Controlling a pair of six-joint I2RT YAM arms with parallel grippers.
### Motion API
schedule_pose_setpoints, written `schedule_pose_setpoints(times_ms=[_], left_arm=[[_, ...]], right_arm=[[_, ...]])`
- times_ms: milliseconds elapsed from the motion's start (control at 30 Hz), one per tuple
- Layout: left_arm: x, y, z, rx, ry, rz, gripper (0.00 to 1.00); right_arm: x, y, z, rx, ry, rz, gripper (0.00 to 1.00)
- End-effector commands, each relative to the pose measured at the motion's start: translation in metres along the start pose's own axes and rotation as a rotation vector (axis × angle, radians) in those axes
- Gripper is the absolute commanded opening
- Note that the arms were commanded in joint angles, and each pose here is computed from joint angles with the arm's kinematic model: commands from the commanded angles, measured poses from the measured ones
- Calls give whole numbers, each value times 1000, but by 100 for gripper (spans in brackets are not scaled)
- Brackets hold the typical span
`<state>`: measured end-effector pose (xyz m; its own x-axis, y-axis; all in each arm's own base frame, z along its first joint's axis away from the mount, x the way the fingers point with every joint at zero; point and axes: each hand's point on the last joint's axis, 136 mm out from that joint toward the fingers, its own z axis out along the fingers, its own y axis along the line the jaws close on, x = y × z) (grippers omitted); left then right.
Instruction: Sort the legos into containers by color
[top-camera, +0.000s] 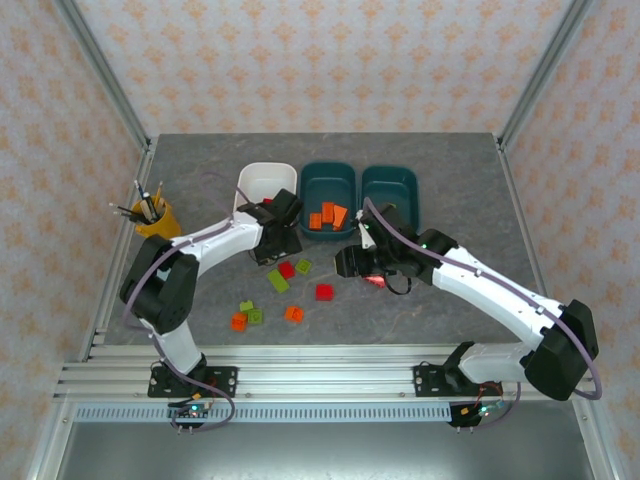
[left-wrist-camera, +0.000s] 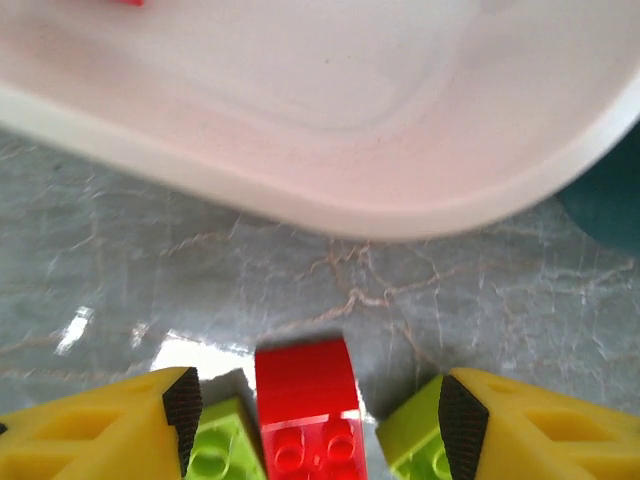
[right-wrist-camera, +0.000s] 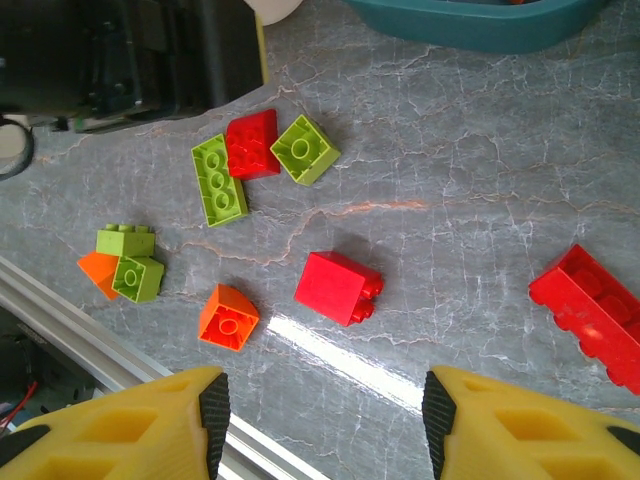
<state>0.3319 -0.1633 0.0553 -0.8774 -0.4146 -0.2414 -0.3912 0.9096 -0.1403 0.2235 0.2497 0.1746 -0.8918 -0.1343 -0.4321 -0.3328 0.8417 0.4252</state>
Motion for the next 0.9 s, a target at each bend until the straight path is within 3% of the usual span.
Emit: schedule_pose_setpoints(times_ms=[0, 233, 433, 700, 867], left_arm=[[-5, -2, 11, 2, -24, 8, 67], [-8, -1, 17, 2, -46, 6, 66], [-1, 36, -12, -87, -82, -76, 65], [21, 67, -39, -97, -46, -113, 65], [29, 79, -44, -95, -46, -132, 65]], right_arm=[[-9, 2, -10, 2, -48, 6, 56], [-11, 4, -9, 3, -47, 11, 55], [-11, 4, -7, 4, -42, 13, 56], [-24, 5, -10, 14, -85, 9, 56], [-20, 13, 3, -22, -38, 0, 56]])
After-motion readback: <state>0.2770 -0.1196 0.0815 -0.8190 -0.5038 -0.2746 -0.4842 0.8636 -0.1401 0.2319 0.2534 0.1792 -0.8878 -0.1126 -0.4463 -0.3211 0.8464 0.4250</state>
